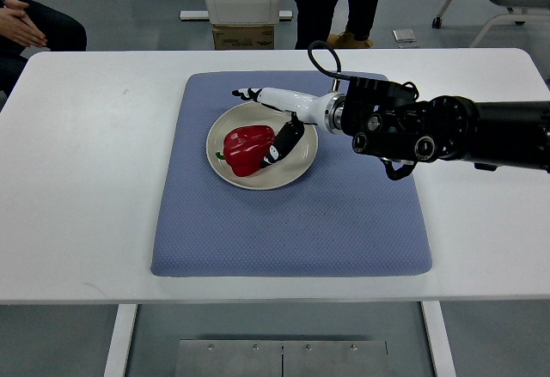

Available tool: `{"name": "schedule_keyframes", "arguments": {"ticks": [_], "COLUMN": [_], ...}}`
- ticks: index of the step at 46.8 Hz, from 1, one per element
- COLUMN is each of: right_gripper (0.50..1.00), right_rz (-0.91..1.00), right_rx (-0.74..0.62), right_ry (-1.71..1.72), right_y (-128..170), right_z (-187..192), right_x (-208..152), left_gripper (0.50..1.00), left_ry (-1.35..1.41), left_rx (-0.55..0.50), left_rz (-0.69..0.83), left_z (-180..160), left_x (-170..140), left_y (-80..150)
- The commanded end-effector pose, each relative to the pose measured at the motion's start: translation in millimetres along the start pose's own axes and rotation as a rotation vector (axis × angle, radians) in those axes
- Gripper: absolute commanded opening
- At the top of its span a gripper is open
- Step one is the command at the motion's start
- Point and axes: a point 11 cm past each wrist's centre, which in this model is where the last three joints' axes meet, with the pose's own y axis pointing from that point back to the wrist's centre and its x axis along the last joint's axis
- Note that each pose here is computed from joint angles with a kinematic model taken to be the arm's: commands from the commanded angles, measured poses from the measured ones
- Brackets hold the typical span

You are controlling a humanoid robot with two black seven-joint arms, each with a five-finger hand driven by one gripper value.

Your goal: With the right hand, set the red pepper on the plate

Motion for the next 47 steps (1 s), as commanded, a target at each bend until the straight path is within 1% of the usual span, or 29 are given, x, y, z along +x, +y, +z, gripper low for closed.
{"name": "schedule_keyframes", "arguments": {"ticks": [1,7,15,20,24,30,36,47], "right_gripper": [1.0,1.0,1.0,1.0,1.0,1.0,1.0,1.0], "right_rz": [0.014,0.074,0.162,0.186,0.237,0.323,0.364,0.477], "right_rx": [0.018,0.075,0.122,0.118,0.117,0.197,0.259,0.258], "right_ry": [-0.013,-0.086,-0.247,-0.368,-0.461,-0.763,-1.056,-1.316], "right_y": [-1,-5,-7,0,10,21,38,67], "right_z": [-6,-23,-24,0,20,36,66,115], "right_x": [4,19,33,28,39,50,55,65], "left_gripper": [1.0,1.0,1.0,1.0,1.0,1.0,1.0,1.0], "left_ry": [0.0,0.0,0.0,0.0,0.0,0.0,0.0,0.0], "left_rx": [-0.001,0.0,0.0,0.0,0.0,0.0,0.0,0.0], "left_rz": [0.0,0.0,0.0,0.0,0.0,0.0,0.0,0.0], "left_z": [1,0,0,0,0,0,0,0], "left_x": [0,0,0,0,0,0,0,0], "left_y": [0,0,0,0,0,0,0,0]}}
